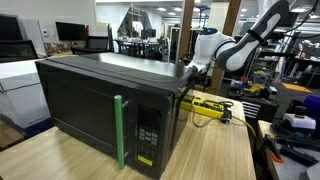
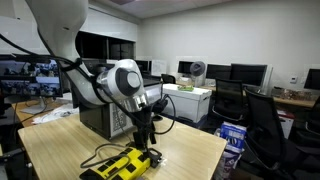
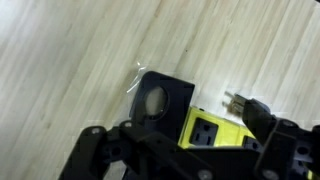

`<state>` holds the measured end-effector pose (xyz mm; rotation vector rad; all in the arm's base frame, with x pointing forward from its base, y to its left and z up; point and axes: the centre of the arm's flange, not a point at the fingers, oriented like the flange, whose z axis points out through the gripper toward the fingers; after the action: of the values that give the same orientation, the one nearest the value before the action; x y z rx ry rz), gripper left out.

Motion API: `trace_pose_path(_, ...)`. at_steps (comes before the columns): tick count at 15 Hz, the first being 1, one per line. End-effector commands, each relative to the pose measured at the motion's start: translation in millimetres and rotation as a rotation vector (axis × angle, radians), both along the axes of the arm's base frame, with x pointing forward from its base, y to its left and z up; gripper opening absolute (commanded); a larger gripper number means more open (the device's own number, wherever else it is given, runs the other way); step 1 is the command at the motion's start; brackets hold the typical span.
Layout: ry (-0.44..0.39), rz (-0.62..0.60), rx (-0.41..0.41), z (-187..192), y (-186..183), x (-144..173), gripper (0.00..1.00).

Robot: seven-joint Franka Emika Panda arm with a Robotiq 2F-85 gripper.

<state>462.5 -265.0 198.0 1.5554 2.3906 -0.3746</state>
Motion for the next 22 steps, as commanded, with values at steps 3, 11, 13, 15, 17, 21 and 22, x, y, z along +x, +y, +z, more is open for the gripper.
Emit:
trace_pose_path(3,-0.232,-0.134,-0.094,21.0,-12.6,-29.6,1.00)
trace_pose_path(11,0.056,0.129,0.023,26.3,-15.3,-42.8,1.00)
trace_pose_path(13,0.141,0.194,0.040,23.1,-15.4,-43.2,1.00)
trace_pose_path(15,0.233,0.254,0.051,20.7,-14.1,-42.1,1.00)
trace_pose_path(17,0.322,0.288,0.027,19.4,-6.9,-38.0,1.00)
trace_pose_path(21,0.395,0.270,-0.104,32.7,14.5,-21.1,1.00)
trace_pose_path(22,0.383,0.252,-0.116,37.0,18.8,-17.5,1.00)
